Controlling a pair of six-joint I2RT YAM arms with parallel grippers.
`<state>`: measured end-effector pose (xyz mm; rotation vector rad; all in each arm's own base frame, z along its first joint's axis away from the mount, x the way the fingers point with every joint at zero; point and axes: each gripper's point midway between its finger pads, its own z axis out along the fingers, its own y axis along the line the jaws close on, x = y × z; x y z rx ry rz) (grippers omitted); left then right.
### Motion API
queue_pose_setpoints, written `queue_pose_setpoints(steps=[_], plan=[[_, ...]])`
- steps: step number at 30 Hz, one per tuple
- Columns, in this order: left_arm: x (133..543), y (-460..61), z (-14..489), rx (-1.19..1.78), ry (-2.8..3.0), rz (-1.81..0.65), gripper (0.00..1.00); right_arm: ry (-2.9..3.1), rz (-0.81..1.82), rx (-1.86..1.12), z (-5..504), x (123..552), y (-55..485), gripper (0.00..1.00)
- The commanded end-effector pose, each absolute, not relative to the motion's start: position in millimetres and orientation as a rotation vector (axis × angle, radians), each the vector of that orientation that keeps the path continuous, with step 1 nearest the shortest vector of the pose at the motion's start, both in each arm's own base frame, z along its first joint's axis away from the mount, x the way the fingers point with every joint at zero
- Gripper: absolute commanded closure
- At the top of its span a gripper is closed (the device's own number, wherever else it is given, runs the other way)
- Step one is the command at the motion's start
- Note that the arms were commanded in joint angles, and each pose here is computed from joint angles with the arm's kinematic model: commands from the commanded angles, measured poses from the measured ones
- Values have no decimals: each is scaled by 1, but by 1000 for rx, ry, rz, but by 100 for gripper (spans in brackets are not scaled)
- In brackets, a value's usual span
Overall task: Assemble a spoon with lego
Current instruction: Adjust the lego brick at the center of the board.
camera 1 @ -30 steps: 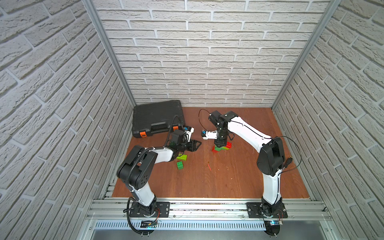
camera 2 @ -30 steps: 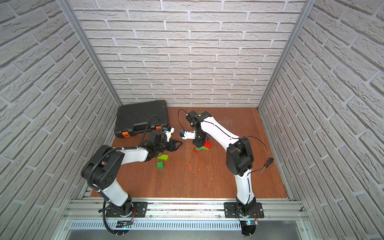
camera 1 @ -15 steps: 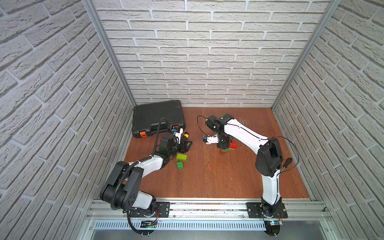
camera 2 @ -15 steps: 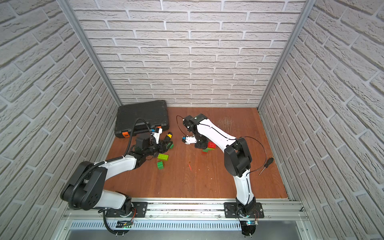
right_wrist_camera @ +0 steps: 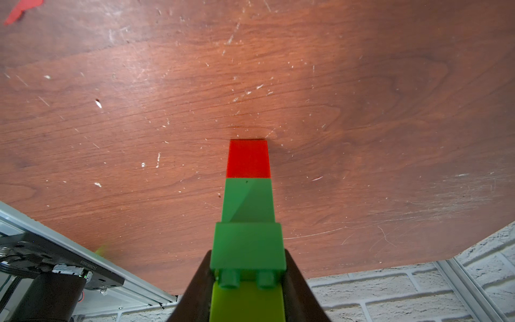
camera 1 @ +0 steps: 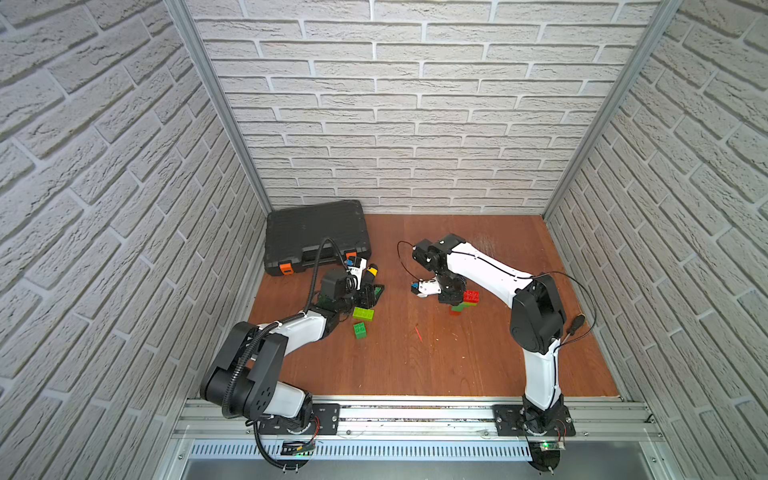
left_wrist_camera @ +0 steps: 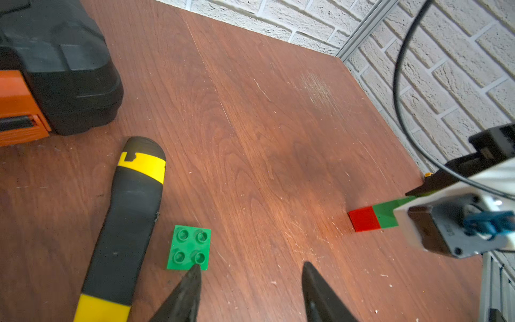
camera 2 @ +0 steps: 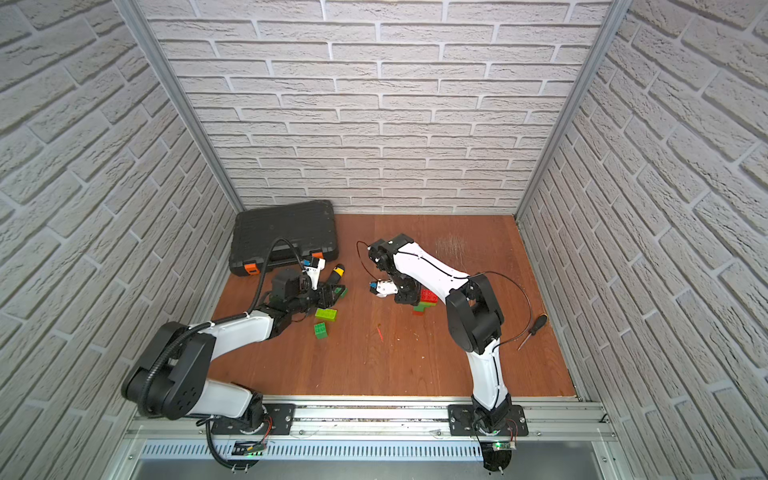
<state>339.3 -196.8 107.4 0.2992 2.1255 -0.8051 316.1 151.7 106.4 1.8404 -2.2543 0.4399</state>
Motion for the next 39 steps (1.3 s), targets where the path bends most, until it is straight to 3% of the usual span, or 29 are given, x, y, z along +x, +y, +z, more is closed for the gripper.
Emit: queue_pose_setpoints(steps=[1, 21, 39], plan=[[341, -198, 112, 310, 2088, -818, 42, -2243, 390, 1824, 102, 310, 153, 86], [343, -199, 107, 313, 2107, -823, 42, -2286, 357, 1827, 103, 316, 161, 69], [344, -198, 107, 311, 2114, -820, 41, -2306, 347, 1827, 105, 317, 164, 47]])
